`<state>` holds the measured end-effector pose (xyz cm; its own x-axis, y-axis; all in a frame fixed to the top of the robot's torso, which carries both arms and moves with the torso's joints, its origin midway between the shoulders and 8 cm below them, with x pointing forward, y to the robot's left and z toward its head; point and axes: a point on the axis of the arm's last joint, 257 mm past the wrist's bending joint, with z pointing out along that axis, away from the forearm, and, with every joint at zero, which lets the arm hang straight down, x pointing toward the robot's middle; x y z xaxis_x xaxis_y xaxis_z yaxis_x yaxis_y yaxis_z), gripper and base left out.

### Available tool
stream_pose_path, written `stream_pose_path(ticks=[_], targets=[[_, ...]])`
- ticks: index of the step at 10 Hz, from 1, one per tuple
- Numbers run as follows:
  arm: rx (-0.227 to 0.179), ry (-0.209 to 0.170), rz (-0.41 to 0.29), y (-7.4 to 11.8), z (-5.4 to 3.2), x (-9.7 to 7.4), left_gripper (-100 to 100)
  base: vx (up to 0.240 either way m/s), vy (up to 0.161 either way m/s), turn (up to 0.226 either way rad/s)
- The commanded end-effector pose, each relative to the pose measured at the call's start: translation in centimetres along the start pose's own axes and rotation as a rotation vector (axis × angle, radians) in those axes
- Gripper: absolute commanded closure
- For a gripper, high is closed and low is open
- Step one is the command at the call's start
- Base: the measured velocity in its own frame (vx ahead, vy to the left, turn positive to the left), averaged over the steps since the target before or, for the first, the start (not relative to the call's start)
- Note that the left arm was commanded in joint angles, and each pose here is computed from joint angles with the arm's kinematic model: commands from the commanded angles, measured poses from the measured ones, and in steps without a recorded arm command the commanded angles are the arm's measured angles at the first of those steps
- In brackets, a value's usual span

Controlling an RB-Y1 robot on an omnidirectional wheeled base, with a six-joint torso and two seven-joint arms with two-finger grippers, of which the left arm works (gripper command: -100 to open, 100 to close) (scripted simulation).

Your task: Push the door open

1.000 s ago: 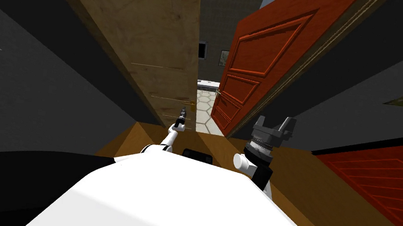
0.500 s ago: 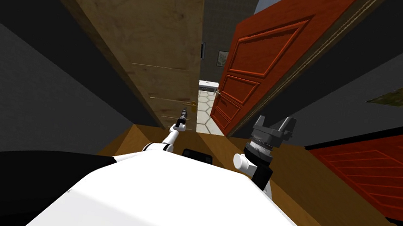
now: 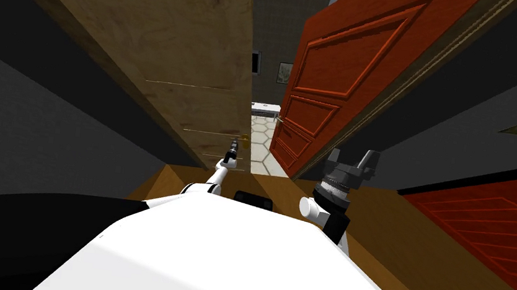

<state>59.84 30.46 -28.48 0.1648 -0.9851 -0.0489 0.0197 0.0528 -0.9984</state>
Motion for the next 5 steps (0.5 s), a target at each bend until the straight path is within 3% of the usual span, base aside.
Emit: stream_pose_path(ticks=[1, 3, 4, 5], targets=[[-0.002, -0.002, -0.007, 0.2, -0.11, 0.1, -100, 0.196, 0.046, -0.027], [-0.009, 0.001, -0.029, 0.6, -0.46, 1.1, -100, 0.2, 0.006, -0.024], [-0.006, 0.0, -0.023, 0.5, -0.32, 0.8, -100, 0.079, -0.008, -0.002], [-0.006, 0.0, -0.023, 0.5, -0.32, 0.8, 100, -0.014, 0.001, 0.008]])
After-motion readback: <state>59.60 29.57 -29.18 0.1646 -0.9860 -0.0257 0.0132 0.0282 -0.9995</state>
